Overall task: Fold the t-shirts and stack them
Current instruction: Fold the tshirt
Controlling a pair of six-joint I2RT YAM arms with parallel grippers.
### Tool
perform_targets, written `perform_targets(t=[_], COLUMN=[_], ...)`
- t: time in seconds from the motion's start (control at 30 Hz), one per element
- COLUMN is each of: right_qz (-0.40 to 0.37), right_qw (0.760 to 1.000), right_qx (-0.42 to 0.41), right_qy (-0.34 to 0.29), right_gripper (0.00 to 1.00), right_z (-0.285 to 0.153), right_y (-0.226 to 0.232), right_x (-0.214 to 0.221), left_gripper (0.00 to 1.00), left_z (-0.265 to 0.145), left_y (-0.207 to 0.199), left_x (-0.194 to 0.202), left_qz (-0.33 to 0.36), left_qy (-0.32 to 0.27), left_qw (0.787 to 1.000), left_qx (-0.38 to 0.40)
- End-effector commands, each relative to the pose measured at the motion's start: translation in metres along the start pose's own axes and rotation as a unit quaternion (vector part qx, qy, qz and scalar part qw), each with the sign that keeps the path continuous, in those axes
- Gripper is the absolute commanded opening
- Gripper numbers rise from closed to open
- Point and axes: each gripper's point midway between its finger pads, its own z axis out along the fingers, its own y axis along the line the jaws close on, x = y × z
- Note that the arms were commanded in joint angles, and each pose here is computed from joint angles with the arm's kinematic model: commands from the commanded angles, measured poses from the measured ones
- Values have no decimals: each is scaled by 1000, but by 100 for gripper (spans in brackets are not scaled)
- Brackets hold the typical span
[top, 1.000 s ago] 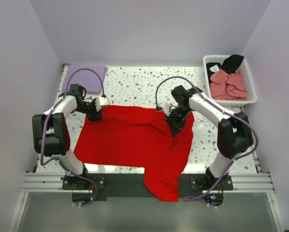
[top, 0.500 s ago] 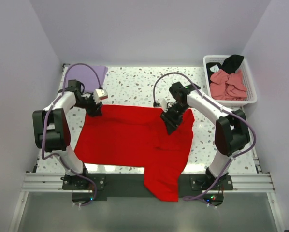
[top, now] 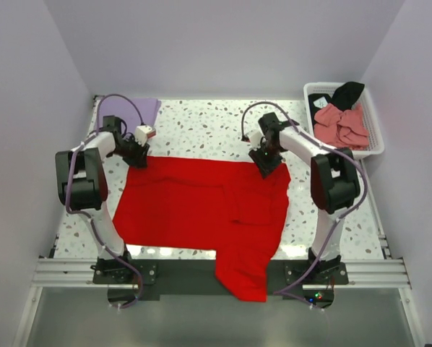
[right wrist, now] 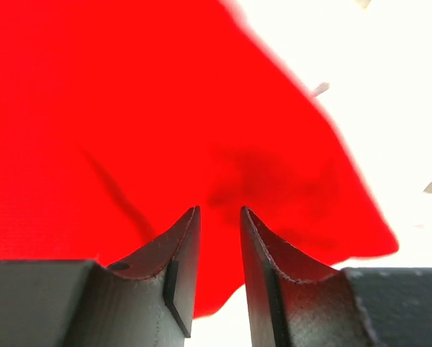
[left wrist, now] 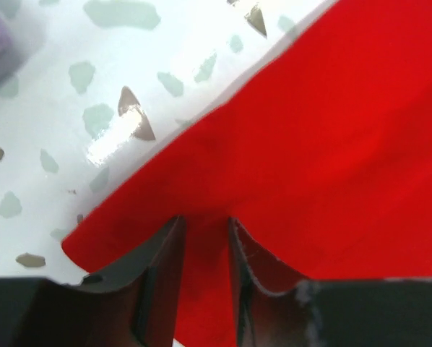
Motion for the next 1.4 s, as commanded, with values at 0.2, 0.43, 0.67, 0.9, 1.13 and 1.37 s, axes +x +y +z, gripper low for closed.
perform_targets(t=[0.2, 0.43, 0.67, 0.9, 1.13, 1.37], right_qz=[-3, -3, 33, 142, 244, 286], right_qw=[986, 987, 980, 982, 966, 954], right_qx=[167, 129, 52, -27, -47, -28], right_qy=[8, -93, -191, -123, -77, -81], right_gripper=[31, 38, 58, 56, 54, 54], right_z=[47, 31, -72, -84, -69, -74], right_y=[-97, -102, -63, -43, -38, -48], right_x=[-44, -128, -129, -25, 52, 80], left_gripper=[29, 33, 45, 47, 50, 52], left_z=[16, 15, -41, -62, -21, 31], left_y=[59, 86, 38, -136, -349, -477], left_x=[33, -27, -84, -100, -94, -58], left_qz=[-112, -107, -3, 199, 338, 433], left_qy=[70, 6, -87, -142, -150, -128], left_qw=[984, 988, 994, 967, 904, 847], left_qx=[-118, -111, -63, 67, 213, 281])
